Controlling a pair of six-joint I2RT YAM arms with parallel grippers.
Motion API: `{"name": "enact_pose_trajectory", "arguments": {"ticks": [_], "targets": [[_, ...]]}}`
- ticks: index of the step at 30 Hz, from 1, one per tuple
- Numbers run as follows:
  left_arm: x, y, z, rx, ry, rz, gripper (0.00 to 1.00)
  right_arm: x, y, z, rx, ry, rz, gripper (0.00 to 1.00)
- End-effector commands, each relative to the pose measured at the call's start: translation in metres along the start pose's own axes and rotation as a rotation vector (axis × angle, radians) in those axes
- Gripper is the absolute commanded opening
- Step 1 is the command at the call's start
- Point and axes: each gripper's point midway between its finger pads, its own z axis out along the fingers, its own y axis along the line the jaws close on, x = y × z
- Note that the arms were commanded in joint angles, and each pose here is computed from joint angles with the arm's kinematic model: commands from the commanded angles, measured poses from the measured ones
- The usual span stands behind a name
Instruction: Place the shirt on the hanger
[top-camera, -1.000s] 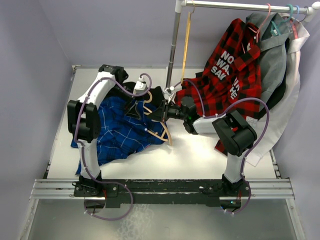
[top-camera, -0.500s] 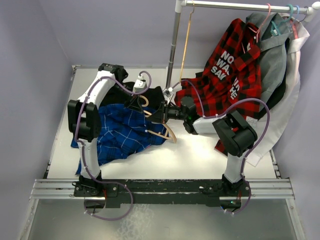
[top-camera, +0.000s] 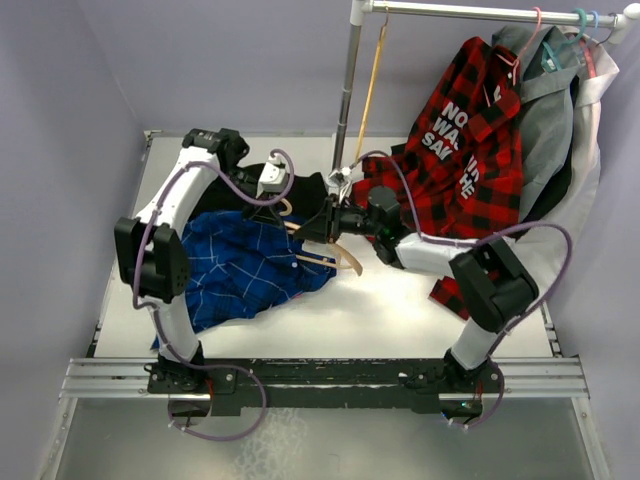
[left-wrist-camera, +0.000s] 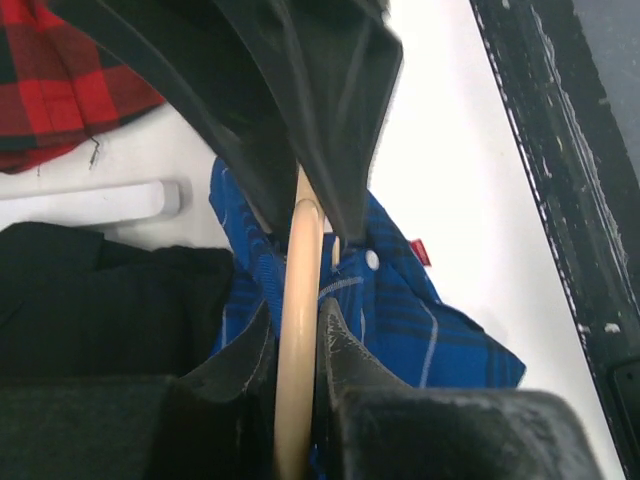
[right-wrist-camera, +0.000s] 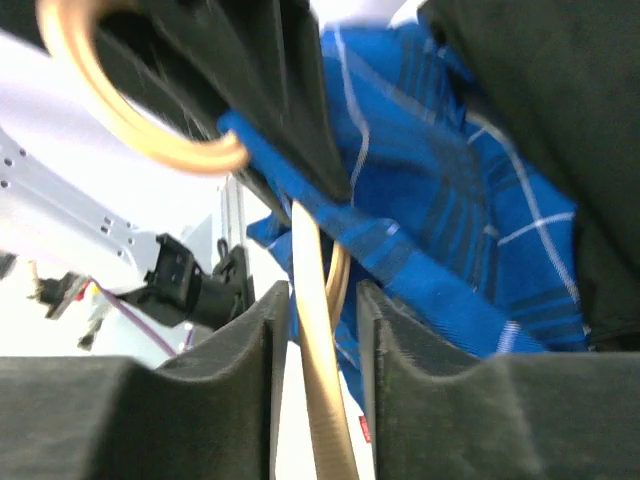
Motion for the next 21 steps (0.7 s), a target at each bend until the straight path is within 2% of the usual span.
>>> {"name": "enact_pose_trajectory", "arguments": {"ticks": [1, 3, 4, 5, 9, 13, 17, 21], "targets": [[-0.015, -0.033, -0.010, -0.007, 0.034, 0.077, 0.00, -0.066, 0.034, -0.021, 0.050, -0.166, -0.131, 0.56], [-0.017, -0.043, -0.014, -0.017, 0.054, 0.084, 0.00, -0.069, 0.041, -0.032, 0.101, -0.164, -0.168, 0.89], [-0.017, -0.048, -0.016, -0.021, 0.065, 0.090, 0.00, -0.069, 0.044, -0.039, 0.130, -0.153, -0.190, 0.99], [-0.020, -0.053, -0.018, -0.029, 0.075, 0.099, 0.00, -0.070, 0.048, -0.046, 0.157, -0.147, -0.211, 1.00], [-0.036, -0.071, -0.026, -0.064, 0.093, 0.130, 0.00, -0.079, 0.074, -0.080, 0.241, -0.170, -0.282, 1.00], [-0.066, -0.093, -0.034, -0.103, 0.073, 0.196, 0.00, -0.074, 0.071, -0.118, 0.376, -0.169, -0.242, 1.00], [-0.100, -0.120, -0.041, -0.131, 0.026, 0.272, 0.00, -0.042, 0.060, -0.134, 0.404, -0.107, -0.173, 0.86], [-0.129, -0.141, -0.046, -0.142, -0.027, 0.321, 0.00, -0.009, 0.052, -0.136, 0.379, -0.042, -0.107, 0.66]]}}
